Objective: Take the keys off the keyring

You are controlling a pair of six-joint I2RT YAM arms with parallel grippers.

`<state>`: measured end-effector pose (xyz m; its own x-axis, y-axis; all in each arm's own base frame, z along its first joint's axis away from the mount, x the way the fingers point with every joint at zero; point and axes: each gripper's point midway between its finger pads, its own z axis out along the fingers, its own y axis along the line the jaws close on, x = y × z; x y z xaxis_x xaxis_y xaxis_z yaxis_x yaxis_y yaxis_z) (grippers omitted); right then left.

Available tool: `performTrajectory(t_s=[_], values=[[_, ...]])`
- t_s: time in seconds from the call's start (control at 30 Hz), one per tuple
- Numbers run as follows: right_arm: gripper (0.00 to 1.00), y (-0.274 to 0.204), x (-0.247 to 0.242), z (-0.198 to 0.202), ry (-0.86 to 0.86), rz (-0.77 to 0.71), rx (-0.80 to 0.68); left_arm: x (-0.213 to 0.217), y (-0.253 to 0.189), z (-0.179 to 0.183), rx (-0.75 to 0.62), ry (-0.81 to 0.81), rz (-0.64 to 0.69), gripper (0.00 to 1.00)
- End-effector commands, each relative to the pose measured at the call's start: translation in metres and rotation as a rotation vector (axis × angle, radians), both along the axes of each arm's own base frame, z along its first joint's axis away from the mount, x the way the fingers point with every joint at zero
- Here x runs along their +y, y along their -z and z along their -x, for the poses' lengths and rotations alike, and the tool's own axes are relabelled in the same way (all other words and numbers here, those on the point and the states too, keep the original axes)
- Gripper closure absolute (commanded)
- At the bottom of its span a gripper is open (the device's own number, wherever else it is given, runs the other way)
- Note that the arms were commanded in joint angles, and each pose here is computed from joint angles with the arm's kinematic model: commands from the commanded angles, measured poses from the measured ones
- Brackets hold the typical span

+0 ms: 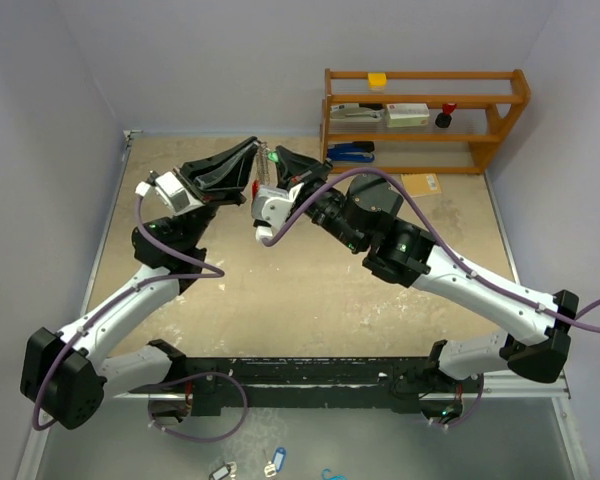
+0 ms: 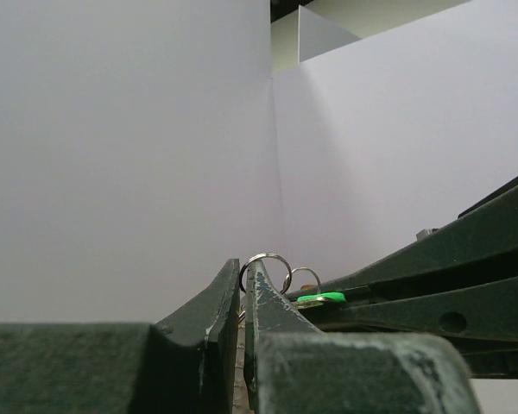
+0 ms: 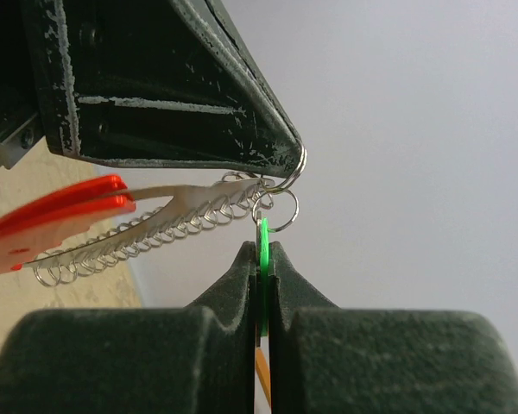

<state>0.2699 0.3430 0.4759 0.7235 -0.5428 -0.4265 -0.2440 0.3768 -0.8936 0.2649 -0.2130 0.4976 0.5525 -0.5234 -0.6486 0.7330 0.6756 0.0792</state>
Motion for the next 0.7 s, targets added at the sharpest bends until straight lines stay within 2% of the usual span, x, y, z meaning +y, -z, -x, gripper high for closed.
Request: performTrajectory(t_s=[0.0,0.23,0.67], values=[[1.00,-0.019,-0.009,0.002,0.017,-0.077,-0.026,0.013,-0.021,0.013,-0.059,0.022,0.122,1.00],[1.00,-0.009,0.004,0.006,-0.039,-0.069,0.009,0.020,-0.026,0.026,-0.092,0.078,0.192,1.00],[1.00,0.016,0.034,-0.010,-0.126,-0.060,0.095,0.048,-0.032,0.049,-0.151,0.130,0.375,1.00]])
